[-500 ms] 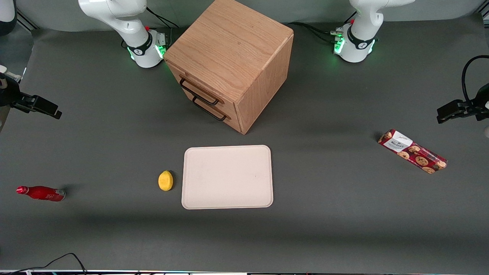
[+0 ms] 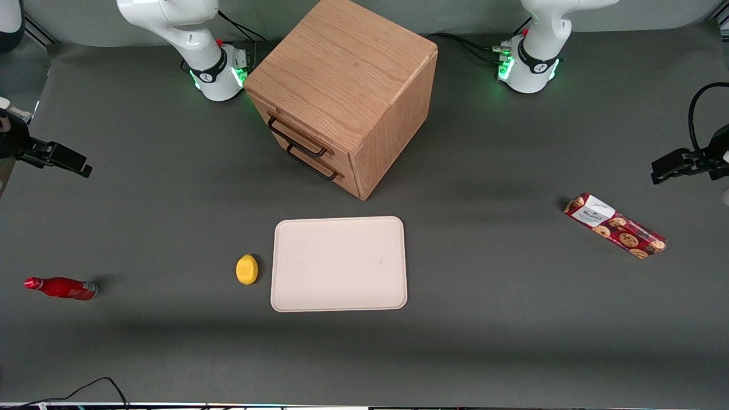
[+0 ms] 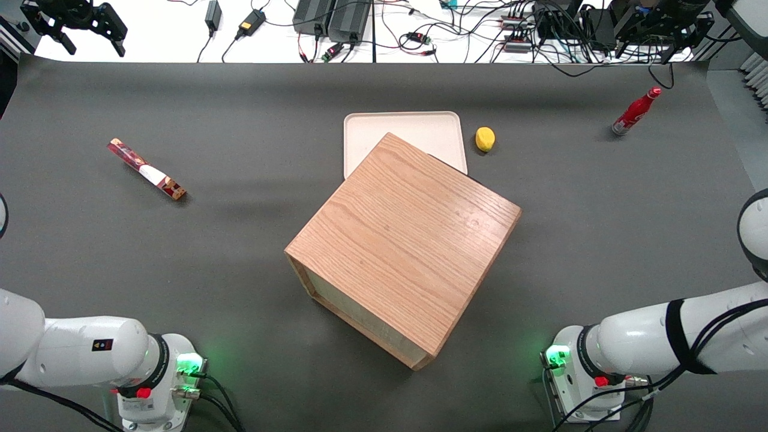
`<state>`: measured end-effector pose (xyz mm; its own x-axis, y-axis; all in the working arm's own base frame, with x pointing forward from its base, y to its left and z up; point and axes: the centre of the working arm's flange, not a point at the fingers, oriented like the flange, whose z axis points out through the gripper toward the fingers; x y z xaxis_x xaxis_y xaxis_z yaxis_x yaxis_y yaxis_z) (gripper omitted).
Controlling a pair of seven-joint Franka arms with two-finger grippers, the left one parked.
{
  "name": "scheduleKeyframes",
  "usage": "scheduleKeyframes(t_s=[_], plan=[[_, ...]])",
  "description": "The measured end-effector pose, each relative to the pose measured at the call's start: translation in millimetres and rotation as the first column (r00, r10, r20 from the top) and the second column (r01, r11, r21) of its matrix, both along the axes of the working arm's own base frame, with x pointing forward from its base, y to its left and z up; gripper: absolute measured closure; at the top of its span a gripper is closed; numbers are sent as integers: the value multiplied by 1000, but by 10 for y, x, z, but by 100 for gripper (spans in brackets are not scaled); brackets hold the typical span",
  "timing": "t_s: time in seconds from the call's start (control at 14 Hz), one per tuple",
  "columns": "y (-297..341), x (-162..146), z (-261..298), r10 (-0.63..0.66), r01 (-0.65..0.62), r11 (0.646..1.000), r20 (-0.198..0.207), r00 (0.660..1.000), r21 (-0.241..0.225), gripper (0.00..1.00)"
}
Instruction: Open upper drawer
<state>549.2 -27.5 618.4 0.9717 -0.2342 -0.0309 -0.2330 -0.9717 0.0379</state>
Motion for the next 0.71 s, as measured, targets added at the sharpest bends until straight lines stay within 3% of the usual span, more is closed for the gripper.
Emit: scheduleKeyframes(t_s=[0.71], plan=[[1,-14,-10,0,0,1000,-12,1000,1,0]])
